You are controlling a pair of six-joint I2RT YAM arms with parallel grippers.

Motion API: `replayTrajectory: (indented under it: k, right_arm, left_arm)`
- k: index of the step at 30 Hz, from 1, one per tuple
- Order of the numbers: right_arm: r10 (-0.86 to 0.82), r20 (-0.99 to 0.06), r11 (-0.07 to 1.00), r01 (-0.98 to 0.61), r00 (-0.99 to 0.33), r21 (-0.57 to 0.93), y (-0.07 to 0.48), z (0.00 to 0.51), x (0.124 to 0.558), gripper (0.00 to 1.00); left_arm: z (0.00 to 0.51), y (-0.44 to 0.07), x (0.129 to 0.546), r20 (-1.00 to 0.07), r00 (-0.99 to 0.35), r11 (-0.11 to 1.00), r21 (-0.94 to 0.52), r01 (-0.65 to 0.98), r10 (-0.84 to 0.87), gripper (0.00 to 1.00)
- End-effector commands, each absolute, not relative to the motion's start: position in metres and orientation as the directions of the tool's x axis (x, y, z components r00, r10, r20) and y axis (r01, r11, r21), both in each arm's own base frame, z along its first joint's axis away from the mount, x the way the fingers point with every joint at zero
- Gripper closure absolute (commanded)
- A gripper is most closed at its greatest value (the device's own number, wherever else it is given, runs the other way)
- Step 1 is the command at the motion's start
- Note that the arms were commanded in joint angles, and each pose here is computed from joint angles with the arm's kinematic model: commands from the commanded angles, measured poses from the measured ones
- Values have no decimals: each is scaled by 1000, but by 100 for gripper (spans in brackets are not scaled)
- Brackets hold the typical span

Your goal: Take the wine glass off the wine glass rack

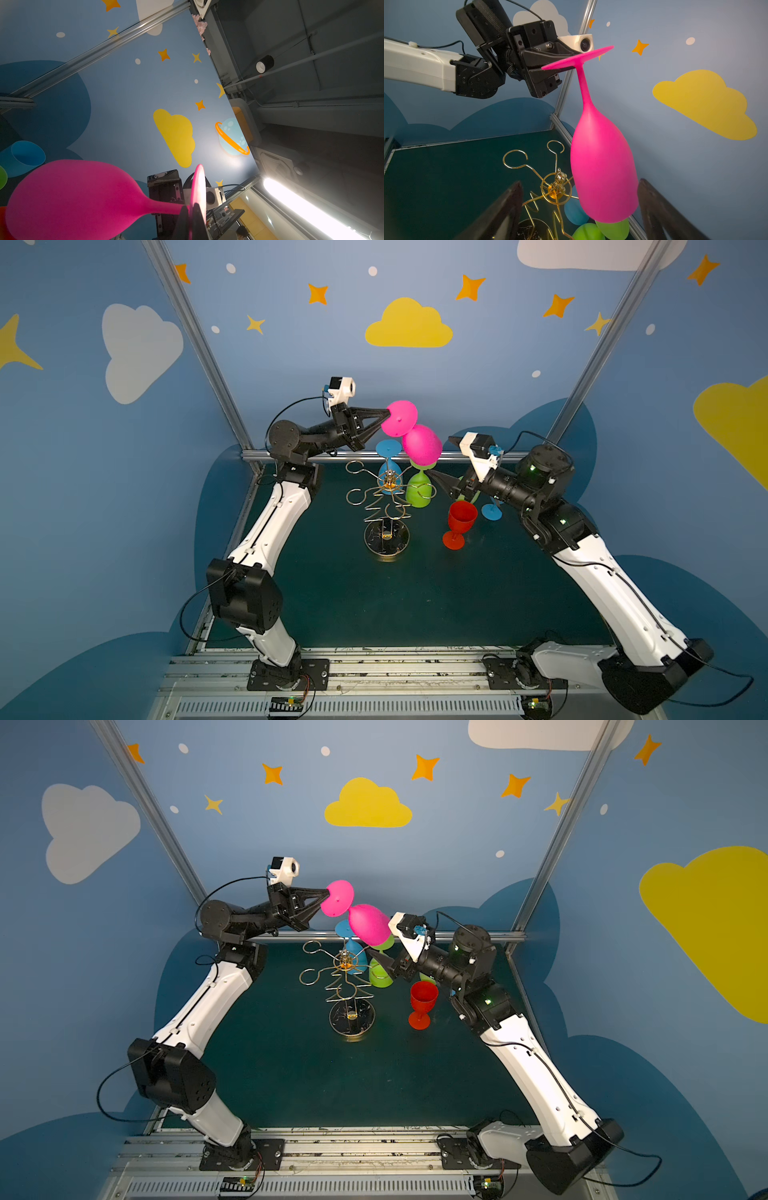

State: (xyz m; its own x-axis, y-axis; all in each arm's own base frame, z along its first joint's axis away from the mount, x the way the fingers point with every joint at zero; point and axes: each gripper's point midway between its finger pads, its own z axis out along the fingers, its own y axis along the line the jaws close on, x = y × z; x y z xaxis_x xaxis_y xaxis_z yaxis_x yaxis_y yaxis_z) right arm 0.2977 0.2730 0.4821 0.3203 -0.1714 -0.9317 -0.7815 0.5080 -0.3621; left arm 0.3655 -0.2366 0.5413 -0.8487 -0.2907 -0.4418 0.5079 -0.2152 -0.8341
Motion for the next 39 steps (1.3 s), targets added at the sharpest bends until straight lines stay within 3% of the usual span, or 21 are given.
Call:
replayTrajectory:
  k: [1, 18, 27, 28, 30, 31, 35, 39]
  right_arm:
    - [-175, -906, 508, -753, 386, -418, 278, 499, 299, 15]
    - [-206, -924, 524, -762, 321, -381, 299, 476, 339, 16]
    - [-194, -943, 542, -772, 270, -332, 295, 472, 334, 46]
    - [-191, -946, 546, -772, 262, -324, 293, 473, 332, 48]
    - [-189, -952, 572, -761, 241, -306, 286, 475, 329, 51]
    - [-180, -963, 597, -755, 203, -271, 281, 475, 329, 53]
    - [-206, -975, 676, -708, 85, -205, 254, 471, 321, 61]
    - [-231, -972, 726, -673, -44, -142, 231, 457, 308, 66]
  left_arm:
    - [556, -237, 343, -502, -817, -225, -793, 566, -285, 97]
    - [557, -247, 325, -492, -831, -269, -790, 551, -259, 97]
    - [558, -248, 326, -507, -821, -264, -781, 566, -264, 96]
    - [557, -248, 327, -510, -818, -259, -780, 570, -265, 89]
    - [558, -247, 329, -522, -808, -246, -774, 583, -273, 62]
    - [557, -247, 329, -532, -800, -238, -769, 594, -277, 54]
    - [551, -245, 332, -600, -744, -154, -739, 656, -293, 42]
    - [530, -244, 341, -735, -607, 51, -648, 760, -302, 36]
